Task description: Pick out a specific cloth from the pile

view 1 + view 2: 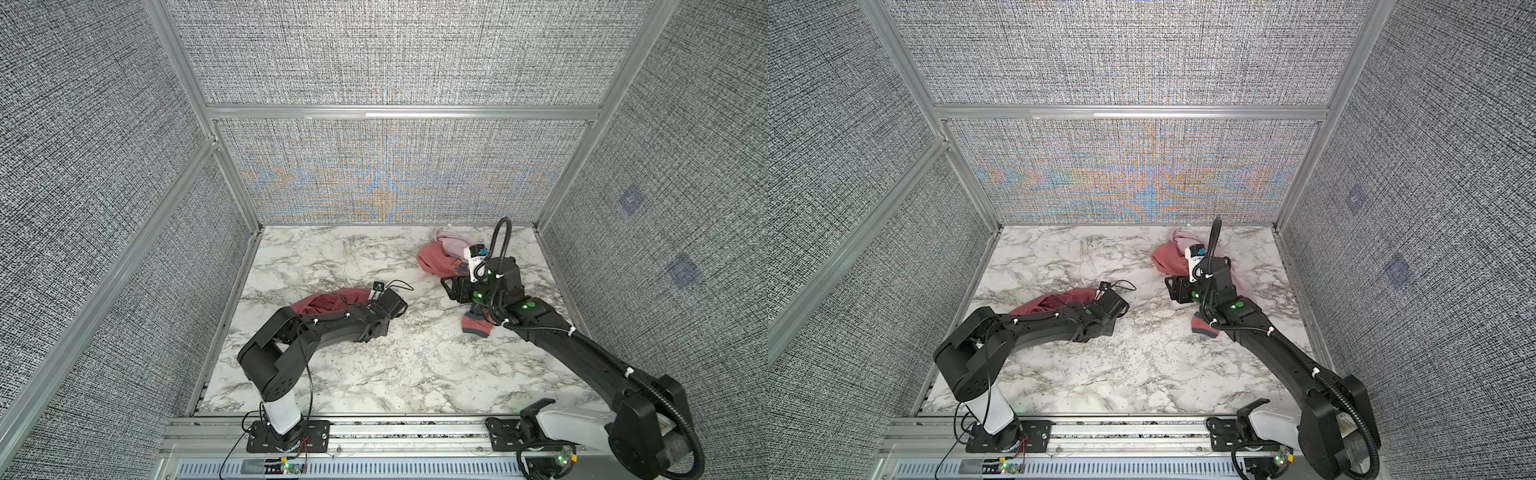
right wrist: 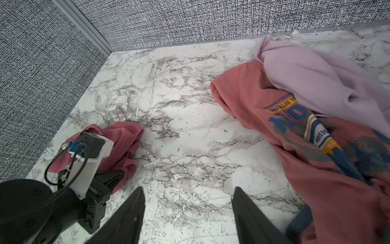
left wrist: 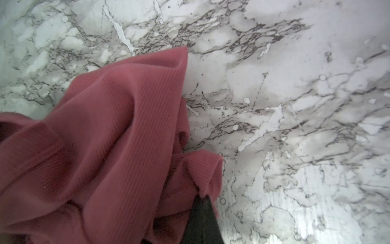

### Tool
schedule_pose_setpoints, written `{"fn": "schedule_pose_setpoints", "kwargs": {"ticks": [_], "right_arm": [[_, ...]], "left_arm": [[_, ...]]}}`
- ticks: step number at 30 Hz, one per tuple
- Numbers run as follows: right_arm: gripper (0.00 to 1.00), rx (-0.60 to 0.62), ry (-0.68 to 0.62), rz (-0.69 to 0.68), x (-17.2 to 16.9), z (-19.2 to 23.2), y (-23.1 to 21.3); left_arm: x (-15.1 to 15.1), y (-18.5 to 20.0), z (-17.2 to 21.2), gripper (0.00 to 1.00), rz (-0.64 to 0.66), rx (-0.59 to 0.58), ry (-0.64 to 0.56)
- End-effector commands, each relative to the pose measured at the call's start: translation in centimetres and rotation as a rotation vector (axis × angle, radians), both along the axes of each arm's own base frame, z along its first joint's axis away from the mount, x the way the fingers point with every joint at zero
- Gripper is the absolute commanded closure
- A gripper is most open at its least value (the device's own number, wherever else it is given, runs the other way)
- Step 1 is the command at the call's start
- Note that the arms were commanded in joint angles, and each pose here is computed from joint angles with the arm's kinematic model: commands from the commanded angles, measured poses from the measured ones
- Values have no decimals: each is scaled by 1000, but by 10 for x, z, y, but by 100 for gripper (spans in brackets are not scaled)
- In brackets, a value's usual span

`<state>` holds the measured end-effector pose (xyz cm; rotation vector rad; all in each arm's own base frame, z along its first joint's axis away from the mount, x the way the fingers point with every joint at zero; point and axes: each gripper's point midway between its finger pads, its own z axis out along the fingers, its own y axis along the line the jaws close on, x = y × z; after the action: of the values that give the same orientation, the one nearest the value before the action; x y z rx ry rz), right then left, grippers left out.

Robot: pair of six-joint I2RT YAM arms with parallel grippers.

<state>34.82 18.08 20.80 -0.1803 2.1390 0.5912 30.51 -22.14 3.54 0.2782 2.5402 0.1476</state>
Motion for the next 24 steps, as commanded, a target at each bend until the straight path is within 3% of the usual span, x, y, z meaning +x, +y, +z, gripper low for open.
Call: {"fn": "schedule_pose_setpoints", "kwargs": {"ticks": [1,12,24], "right_arm": [[33,6,-3,-12,0,5,-2],[33,15,-9,-19,1,9,-2],[33,10,-9,-40,2,10,-6]], "left_arm": [[9,-6,15,100,-8,-21,-50],[8,-13,47,100,-41,-98,-86],[13,5,150,100,1,-202,-304]]}}
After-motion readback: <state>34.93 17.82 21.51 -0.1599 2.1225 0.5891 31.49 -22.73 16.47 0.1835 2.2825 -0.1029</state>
